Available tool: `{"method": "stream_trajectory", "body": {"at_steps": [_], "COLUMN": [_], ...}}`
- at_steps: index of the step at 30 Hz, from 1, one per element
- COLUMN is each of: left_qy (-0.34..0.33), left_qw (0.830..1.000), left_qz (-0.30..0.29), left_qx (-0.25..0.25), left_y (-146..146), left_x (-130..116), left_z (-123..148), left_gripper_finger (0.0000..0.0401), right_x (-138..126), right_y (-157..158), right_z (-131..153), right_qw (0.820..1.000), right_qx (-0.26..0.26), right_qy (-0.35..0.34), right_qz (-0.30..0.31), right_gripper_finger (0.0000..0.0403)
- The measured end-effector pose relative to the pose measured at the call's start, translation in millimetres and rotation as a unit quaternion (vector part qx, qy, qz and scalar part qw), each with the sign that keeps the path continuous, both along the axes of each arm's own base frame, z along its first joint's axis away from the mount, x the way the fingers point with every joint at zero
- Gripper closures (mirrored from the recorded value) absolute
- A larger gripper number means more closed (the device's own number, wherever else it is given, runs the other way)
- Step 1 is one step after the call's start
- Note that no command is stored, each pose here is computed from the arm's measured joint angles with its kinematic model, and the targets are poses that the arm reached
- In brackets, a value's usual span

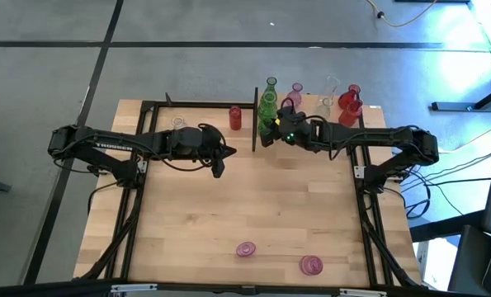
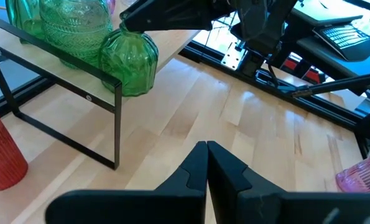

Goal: Sort vases onto shelf
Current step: Put the green vase on the shelf aligned with the other green vases

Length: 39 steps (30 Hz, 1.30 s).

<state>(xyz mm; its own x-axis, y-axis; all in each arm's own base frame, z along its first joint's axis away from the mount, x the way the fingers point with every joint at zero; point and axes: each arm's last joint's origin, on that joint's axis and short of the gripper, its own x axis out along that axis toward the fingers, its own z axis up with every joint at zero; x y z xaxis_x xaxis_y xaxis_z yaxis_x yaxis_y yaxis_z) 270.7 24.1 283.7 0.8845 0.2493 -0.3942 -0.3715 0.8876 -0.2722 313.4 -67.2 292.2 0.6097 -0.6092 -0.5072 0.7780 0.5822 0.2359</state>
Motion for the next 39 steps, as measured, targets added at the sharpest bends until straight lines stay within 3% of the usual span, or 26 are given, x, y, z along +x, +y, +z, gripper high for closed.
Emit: {"method": "stream_trajectory", "body": {"at_steps": [25, 39], "left_qy": [0.000, 0.000], "left_qw": [1.000, 1.000], "left_qz": [0.000, 0.000], "left_qx": [0.000, -0.001], "left_y": [-0.1, -0.1], "left_x": [0.0, 0.0], "left_z": [0.0, 0.0], "left_gripper_finger": [0.0401, 0.0401], "right_x": [-1.2, -1.6], "right_y": [-5.2, -5.6], "right_z": [-0.5, -2.6], "right_qw": [1.000, 1.000], "right_qx": [0.005, 0.002], "right_qy": [-0.001, 0.006], "right_qz": [-0.006, -0.013], "right_gripper_finger": [0.0321, 0.0249]}}
